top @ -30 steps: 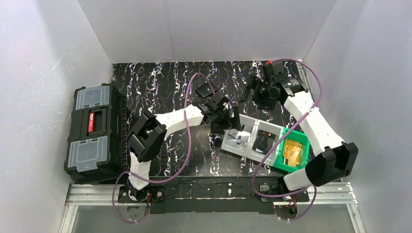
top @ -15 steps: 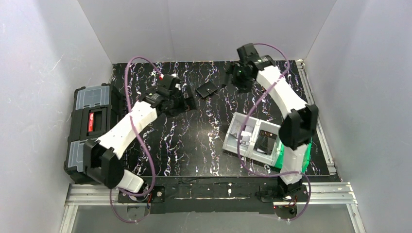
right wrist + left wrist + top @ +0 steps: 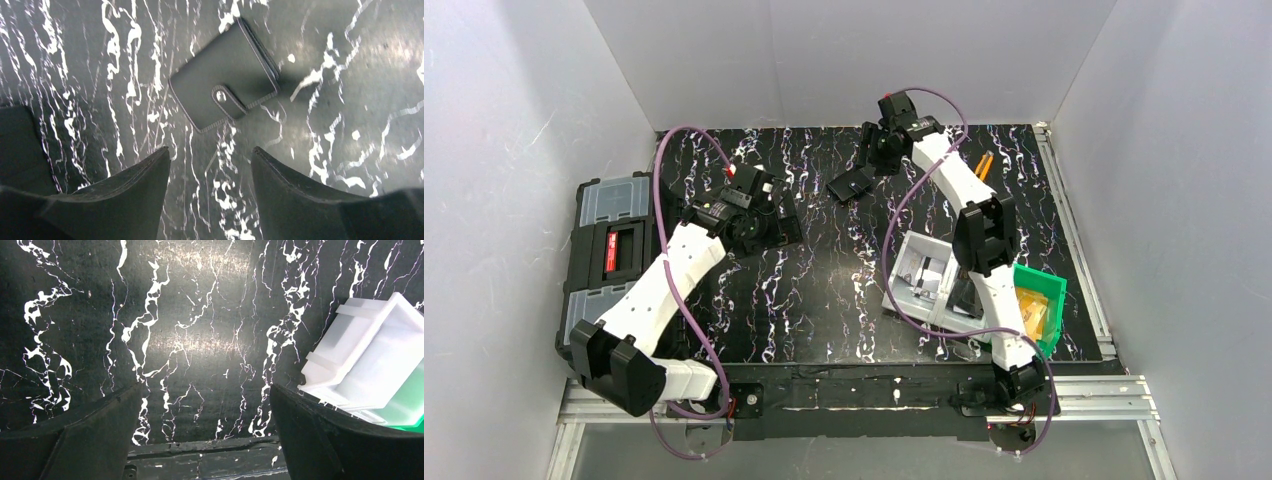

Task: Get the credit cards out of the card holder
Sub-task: Move the card holder to the center of the board, then open the card holder at the center of the board.

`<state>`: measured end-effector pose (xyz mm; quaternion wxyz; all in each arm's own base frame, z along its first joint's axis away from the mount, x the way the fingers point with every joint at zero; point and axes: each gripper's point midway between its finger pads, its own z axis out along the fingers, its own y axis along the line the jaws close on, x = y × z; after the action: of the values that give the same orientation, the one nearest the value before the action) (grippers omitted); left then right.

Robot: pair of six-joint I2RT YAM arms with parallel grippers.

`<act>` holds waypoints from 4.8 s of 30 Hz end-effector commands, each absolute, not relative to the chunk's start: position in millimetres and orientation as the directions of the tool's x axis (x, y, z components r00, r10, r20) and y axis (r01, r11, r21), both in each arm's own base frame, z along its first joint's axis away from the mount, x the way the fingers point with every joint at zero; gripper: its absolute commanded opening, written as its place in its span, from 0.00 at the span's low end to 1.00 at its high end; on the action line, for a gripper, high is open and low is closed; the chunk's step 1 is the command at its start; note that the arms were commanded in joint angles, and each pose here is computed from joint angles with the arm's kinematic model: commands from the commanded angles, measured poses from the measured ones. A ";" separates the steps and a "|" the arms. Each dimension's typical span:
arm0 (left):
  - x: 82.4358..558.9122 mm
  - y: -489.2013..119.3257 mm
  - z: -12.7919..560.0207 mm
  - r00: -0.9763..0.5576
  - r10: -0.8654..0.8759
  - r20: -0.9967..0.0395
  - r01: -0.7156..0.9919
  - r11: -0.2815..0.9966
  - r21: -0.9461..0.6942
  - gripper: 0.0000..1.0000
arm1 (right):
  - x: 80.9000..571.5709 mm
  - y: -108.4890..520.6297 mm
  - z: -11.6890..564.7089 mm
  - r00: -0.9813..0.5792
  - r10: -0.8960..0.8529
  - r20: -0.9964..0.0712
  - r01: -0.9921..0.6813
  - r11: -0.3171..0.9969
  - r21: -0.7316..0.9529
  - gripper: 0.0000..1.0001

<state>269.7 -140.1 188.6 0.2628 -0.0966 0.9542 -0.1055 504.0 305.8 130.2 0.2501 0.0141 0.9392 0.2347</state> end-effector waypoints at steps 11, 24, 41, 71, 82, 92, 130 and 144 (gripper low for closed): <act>258.7 -130.6 197.6 -0.853 -0.226 -0.471 -0.132 0.965 -0.225 1.00 | 562.5 369.3 95.2 -0.815 0.277 -0.509 -0.136 0.763 0.632 0.62; 268.2 -131.9 191.5 -0.860 -0.218 -0.462 -0.138 0.970 -0.200 1.00 | 451.1 372.0 26.6 -0.979 0.150 -0.139 0.036 0.794 0.607 0.48; 266.8 -121.1 159.8 -0.869 -0.302 -0.393 -0.241 0.950 -0.198 1.00 | 275.5 359.4 15.4 -0.964 -0.261 -0.042 -0.258 0.893 0.369 0.49; 241.3 -130.2 87.2 -0.876 -0.455 -0.160 -0.390 0.863 -0.321 1.00 | 266.8 338.1 51.3 -0.837 -0.435 -0.332 -0.455 0.890 -0.019 0.41; 240.7 -133.2 78.1 -0.880 -0.456 -0.132 -0.397 0.860 -0.320 1.00 | 256.1 348.8 41.3 -0.830 -0.454 -0.323 -0.484 0.875 0.013 0.40; 239.8 -133.5 74.2 -0.880 -0.458 -0.124 -0.403 0.859 -0.316 0.99 | 247.9 356.1 37.9 -0.822 -0.469 -0.323 -0.501 0.866 0.016 0.42; 236.4 -197.1 51.5 -0.908 -0.419 0.023 -0.394 0.830 -0.395 0.39 | 214.5 398.5 55.5 -0.690 -0.464 -0.556 -0.709 0.587 0.390 0.01; 225.3 -169.0 4.3 -0.836 -0.547 0.047 -0.546 0.820 -0.172 0.00 | 202.3 392.7 60.2 -0.705 -0.436 -0.560 -0.698 0.564 0.440 0.01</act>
<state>236.4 -188.4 30.5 0.0137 -0.2614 0.9517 -0.1605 210.6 393.4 46.8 0.1950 -0.3299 0.8704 0.3092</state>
